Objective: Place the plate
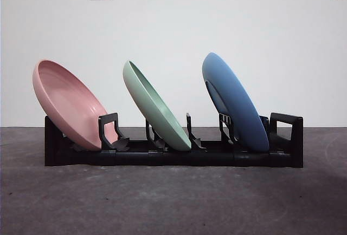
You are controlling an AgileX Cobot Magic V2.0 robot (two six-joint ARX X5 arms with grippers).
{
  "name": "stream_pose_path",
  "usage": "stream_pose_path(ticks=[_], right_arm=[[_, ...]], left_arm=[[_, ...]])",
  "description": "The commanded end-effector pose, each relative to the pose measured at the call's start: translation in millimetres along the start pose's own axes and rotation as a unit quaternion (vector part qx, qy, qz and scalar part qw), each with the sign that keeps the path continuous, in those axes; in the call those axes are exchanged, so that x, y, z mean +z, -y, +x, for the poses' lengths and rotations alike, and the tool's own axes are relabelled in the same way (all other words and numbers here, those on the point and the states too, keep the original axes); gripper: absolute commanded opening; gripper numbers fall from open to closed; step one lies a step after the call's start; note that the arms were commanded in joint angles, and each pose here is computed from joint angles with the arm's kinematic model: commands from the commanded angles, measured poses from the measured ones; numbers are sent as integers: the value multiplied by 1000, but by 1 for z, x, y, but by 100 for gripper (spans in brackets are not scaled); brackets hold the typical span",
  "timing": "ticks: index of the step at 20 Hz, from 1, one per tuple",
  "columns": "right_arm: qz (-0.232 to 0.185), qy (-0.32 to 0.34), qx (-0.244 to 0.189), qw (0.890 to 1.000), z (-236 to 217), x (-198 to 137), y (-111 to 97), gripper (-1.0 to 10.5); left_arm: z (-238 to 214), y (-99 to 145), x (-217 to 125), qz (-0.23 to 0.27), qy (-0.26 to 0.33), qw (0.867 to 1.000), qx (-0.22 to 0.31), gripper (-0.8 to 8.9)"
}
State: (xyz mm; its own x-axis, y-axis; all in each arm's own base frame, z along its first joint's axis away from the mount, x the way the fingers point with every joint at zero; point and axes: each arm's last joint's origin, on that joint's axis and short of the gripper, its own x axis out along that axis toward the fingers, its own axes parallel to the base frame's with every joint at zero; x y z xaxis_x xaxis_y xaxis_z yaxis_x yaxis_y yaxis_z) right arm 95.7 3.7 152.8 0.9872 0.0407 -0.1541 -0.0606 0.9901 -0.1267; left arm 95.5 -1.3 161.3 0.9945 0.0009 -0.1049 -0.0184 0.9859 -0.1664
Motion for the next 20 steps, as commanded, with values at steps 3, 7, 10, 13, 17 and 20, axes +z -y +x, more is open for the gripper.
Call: stream_pose_path(ticks=[3,7,10,13,17,20], right_arm=[[77,8,5,997,0,1,0,21],[124,42,31,991,0,7,-1,21],[122,92,41,987,-1,17,0,21],[119,139,49,982,-4,26,1,20],[166,185,55,967,-7,36,2,14],[205,180,45,961,-10,45,4,14]], left_arm=[[1,0,-1,-26,14,1000,-2,8],[1,1,6,-80,50,996,-13,8],[0,2,11,-87,78,993,-22,8],[-1,3,18,-89,112,989,-31,7],[-5,5,29,-125,156,979,-49,8],[-8,6,37,-172,131,975,-48,10]])
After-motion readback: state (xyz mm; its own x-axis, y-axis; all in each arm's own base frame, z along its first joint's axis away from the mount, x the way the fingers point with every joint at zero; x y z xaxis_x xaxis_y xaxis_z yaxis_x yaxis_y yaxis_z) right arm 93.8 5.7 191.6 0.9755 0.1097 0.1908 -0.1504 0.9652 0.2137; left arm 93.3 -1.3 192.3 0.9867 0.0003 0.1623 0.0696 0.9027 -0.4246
